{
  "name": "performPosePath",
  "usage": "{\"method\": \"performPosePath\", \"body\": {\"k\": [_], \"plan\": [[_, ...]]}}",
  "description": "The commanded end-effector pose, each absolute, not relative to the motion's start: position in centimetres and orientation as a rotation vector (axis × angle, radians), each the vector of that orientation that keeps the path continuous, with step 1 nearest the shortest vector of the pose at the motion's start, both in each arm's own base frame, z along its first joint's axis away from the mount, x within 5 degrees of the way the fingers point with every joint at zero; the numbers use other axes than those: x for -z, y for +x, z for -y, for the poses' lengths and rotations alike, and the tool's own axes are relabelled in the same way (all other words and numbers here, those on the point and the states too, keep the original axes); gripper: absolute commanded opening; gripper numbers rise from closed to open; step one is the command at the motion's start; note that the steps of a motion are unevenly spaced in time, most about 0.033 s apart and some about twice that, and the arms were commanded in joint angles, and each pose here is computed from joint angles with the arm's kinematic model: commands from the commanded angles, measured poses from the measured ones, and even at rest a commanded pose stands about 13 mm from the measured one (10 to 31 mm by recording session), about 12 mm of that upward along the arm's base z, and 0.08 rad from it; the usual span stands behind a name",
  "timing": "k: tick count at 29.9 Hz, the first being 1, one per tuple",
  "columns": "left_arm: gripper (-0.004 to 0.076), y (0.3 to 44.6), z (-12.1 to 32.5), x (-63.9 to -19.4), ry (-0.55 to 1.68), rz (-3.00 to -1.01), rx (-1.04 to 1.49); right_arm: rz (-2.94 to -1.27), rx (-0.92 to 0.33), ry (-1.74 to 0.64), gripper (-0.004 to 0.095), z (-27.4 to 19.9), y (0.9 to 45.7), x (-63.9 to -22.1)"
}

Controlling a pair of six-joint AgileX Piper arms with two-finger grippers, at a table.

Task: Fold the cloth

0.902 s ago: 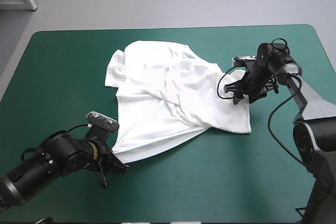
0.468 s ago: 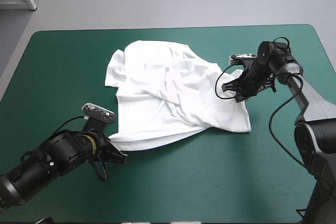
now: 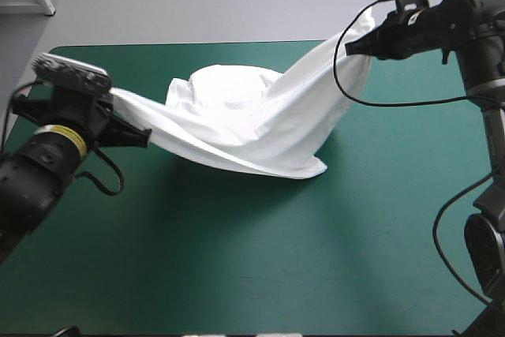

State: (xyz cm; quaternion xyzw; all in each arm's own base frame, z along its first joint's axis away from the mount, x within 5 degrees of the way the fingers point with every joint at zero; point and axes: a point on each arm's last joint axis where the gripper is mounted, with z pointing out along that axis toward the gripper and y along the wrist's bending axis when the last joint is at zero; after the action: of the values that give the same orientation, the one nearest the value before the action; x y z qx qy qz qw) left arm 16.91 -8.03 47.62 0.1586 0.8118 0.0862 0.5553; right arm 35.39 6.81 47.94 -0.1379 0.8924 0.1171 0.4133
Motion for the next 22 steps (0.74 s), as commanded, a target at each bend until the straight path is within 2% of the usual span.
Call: {"method": "performPosePath", "body": {"k": [1, 6, 10, 17, 22], "plan": [[0.0020, 15.0, 5.9, -54.6, 0.335, -1.668, -0.225, -1.907, -0.312, -0.287, -0.0017, -5.9, 29.7, -56.7], [0.0020, 12.5, 3.7, -59.9, 0.293, -1.507, -0.209, -1.633, -0.372, -0.294, -0.0017, -5.7, 24.0, -62.6], [0.0020, 9.9, 1.3, -63.1, 0.245, -1.390, -0.205, -1.477, -0.373, -0.309, -0.0017, -5.3, 19.6, -65.3], [0.0020, 6.6, -1.8, -65.7, 0.216, -1.288, -0.254, -1.347, -0.349, -0.316, -0.0017, -4.6, 14.7, -67.3], [0.0020, 5.9, -2.9, -65.8, 0.219, -1.312, -0.312, -1.323, -0.331, -0.327, -0.0017, -4.5, 13.6, -67.6]]}}
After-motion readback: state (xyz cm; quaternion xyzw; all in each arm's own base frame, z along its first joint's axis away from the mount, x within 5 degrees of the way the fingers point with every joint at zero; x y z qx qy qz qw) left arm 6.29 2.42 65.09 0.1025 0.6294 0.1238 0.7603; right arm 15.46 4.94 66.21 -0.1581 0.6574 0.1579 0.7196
